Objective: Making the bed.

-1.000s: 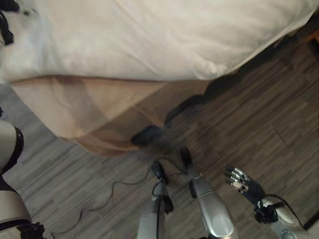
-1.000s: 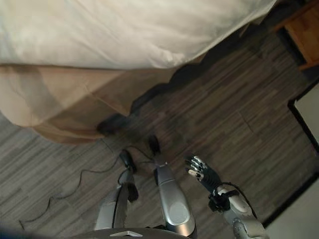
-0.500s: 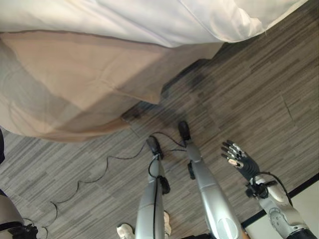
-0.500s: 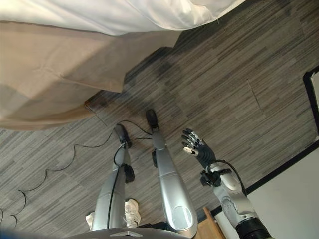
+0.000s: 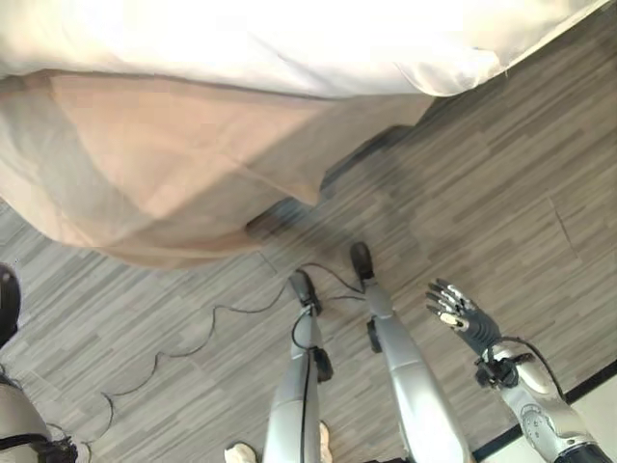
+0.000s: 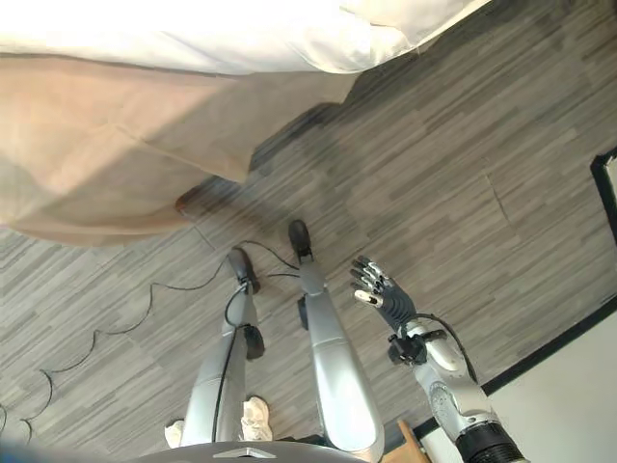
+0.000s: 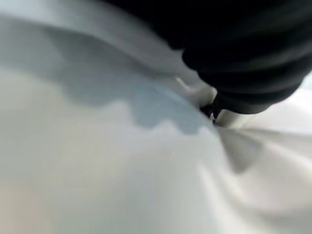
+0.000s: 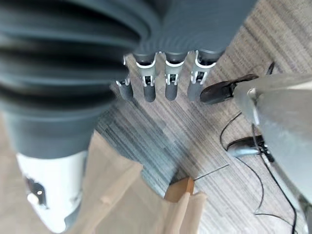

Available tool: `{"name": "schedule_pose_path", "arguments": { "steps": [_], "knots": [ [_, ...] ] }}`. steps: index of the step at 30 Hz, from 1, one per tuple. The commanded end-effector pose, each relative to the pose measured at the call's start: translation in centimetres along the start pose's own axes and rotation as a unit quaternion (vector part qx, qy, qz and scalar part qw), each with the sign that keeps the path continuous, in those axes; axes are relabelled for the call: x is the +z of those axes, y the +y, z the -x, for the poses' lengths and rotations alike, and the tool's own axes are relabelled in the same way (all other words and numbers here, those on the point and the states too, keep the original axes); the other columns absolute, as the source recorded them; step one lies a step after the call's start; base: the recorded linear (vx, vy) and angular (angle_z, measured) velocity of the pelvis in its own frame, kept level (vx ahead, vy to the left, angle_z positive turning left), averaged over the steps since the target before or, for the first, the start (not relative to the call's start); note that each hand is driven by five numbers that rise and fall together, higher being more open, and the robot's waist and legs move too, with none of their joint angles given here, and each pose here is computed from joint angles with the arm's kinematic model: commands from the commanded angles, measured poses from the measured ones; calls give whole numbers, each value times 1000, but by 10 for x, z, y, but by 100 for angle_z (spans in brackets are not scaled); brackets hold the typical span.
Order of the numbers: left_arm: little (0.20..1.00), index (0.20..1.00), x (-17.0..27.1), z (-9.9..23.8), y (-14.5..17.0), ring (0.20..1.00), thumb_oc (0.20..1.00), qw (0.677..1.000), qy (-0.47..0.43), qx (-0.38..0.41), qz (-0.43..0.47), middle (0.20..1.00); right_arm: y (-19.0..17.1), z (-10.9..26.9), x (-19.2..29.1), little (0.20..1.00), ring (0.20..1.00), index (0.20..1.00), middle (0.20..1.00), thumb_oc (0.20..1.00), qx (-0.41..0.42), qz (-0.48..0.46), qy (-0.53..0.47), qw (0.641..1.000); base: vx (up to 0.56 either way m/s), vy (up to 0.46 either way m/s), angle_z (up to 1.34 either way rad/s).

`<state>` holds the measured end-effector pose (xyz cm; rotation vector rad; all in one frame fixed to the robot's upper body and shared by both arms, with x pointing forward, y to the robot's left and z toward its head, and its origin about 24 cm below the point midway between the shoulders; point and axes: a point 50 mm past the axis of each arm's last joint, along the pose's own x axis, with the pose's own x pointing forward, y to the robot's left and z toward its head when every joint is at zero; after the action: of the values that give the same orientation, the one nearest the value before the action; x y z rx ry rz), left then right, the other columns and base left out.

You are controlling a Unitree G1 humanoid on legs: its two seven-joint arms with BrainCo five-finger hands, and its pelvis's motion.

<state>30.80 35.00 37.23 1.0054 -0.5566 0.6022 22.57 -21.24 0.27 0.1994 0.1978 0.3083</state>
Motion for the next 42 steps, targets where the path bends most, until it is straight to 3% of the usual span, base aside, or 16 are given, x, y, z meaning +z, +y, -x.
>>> {"name": "schedule_pose_path", "arguments": {
  "steps": [1,6,7,12,14,15,16,20,21,23,28,29,31,33,36,42],
  "knots": [
    [200,200,-32,41,-55,200,200,991,18,-131,-35,200,-6,15,-11,1000,1000,1000,1000,1000,-20,2,7,1000,0,0,0],
    [200,200,-96,151,-113,200,200,954,129,-270,-18,200,-17,13,-13,1000,1000,1000,1000,1000,-48,31,17,998,12,32,6],
    [200,200,-122,250,-156,200,200,893,234,-385,27,200,-26,18,-12,1000,1000,1000,1000,1000,-67,45,23,996,45,73,-11],
    [200,200,-129,348,-184,200,200,813,350,-456,94,200,-32,22,-13,1000,1000,1000,1000,1000,-82,57,31,995,66,53,-5],
    [200,200,-121,432,-200,200,200,723,424,-536,98,200,-36,28,-14,1000,1000,1000,1000,1000,-88,67,41,993,119,62,4],
    [200,200,-121,432,-200,200,200,723,424,-536,98,200,-36,28,-14,1000,1000,1000,1000,1000,-88,67,41,993,178,62,-2],
    [200,200,-112,498,-198,200,200,641,501,-573,99,200,-35,34,-20,1000,1000,1000,1000,1000,-88,74,53,992,99,25,-3],
    [200,200,-101,535,-193,200,200,592,548,-579,116,200,-33,41,-30,1000,1000,1000,1000,1000,-92,70,69,991,100,-6,14],
    [200,200,-99,538,-194,200,200,588,554,-576,124,200,-33,44,-33,1000,1000,1000,1000,1000,-94,70,76,990,70,-38,37],
    [1000,1000,-93,542,-195,1000,1000,581,557,-576,146,1000,-33,50,-39,1000,1000,1000,1000,1000,-96,71,90,989,67,-36,37],
    [1000,1000,-78,493,-208,1000,1000,629,433,-616,193,1000,-34,59,-45,1000,1000,1000,1000,1000,-88,89,120,985,69,-31,3],
    [1000,1000,-57,429,-204,1000,1000,654,277,-673,207,1000,-39,60,-48,1000,1000,1000,1000,1000,-87,104,144,980,39,-19,2],
    [1000,1000,-49,403,-197,1000,1000,657,241,-678,226,1000,-41,60,-49,1000,1000,1000,1000,1000,-83,110,152,979,31,-16,2],
    [1000,1000,-31,347,-169,1000,1000,637,216,-633,383,1000,-40,61,-51,1000,1000,1000,1000,1000,-66,106,163,979,14,-25,-7],
    [1000,1000,-23,330,-161,1000,1000,614,207,-619,445,1000,-38,62,-52,1000,1000,1000,1000,1000,-54,101,163,980,1,-5,-5],
    [1000,1000,-25,266,-143,1000,1000,690,147,-375,602,1000,-19,71,-73,1000,1000,1000,1000,1000,-23,69,176,982,14,-4,7]
  ]
}}
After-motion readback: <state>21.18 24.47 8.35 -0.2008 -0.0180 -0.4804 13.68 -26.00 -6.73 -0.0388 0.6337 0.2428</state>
